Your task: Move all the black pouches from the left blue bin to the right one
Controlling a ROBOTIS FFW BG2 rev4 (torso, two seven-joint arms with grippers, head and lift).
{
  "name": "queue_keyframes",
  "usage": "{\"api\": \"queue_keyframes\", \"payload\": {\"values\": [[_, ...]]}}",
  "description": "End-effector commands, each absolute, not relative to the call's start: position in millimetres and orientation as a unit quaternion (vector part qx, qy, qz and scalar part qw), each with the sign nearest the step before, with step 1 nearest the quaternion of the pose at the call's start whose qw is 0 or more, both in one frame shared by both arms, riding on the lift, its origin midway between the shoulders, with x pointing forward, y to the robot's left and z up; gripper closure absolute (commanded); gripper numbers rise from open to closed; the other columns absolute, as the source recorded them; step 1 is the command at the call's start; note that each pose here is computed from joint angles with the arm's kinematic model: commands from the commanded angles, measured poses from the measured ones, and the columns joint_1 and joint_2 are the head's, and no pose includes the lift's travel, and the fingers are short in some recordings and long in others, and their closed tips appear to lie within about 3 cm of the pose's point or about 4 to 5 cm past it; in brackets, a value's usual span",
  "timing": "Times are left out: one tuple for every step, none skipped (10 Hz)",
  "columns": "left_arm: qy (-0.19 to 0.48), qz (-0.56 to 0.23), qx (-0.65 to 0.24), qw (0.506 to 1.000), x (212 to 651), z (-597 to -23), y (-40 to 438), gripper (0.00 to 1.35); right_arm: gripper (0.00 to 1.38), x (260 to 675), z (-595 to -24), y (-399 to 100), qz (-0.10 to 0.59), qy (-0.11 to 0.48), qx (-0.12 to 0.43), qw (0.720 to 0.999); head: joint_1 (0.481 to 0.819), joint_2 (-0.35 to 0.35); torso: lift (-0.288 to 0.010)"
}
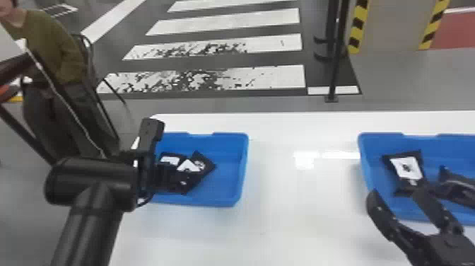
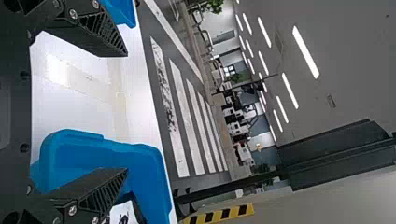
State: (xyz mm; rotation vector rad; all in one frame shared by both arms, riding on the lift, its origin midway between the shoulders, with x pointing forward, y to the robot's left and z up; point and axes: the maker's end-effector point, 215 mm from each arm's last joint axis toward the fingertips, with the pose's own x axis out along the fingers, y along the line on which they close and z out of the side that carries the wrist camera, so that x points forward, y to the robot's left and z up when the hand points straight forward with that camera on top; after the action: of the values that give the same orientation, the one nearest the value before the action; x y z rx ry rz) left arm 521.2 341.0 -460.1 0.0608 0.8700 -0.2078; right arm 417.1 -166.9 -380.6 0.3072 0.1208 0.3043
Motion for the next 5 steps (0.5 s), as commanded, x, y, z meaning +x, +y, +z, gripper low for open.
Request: {"api": "queue_keyframes", "payload": {"values": [[0.437, -0.097, 0.031, 0.894, 523, -472, 341, 0.23, 0.15, 417, -384, -167, 0.151, 0.064, 0.158, 0.974, 0.695, 0.205, -0.14], [0.44, -0.101, 0.031, 0.892, 525, -473, 339, 0.66, 0.15, 418, -384, -164, 0.152, 0.063, 0.161, 0.973, 0.695, 0.205, -0.14], [0.44, -0.096, 0.038, 0.892, 526, -473, 342, 1.06, 0.15, 417, -388, -164, 0.152, 0.068, 0.169, 0.971, 0.695, 0.204, -0.14], [0.443, -0.092, 0.036, 0.891, 524, -476, 346, 1.07, 0.15, 417, -388, -164, 0.152, 0.069, 0.173, 0.971, 0.695, 0.206, -0.14], [0.439, -0.08, 0.048, 0.894, 527, -474, 358, 1.23, 0.16, 416, -390, -163, 0.152, 0.072, 0.176, 0.97, 0.695, 0.209, -0.14]]}}
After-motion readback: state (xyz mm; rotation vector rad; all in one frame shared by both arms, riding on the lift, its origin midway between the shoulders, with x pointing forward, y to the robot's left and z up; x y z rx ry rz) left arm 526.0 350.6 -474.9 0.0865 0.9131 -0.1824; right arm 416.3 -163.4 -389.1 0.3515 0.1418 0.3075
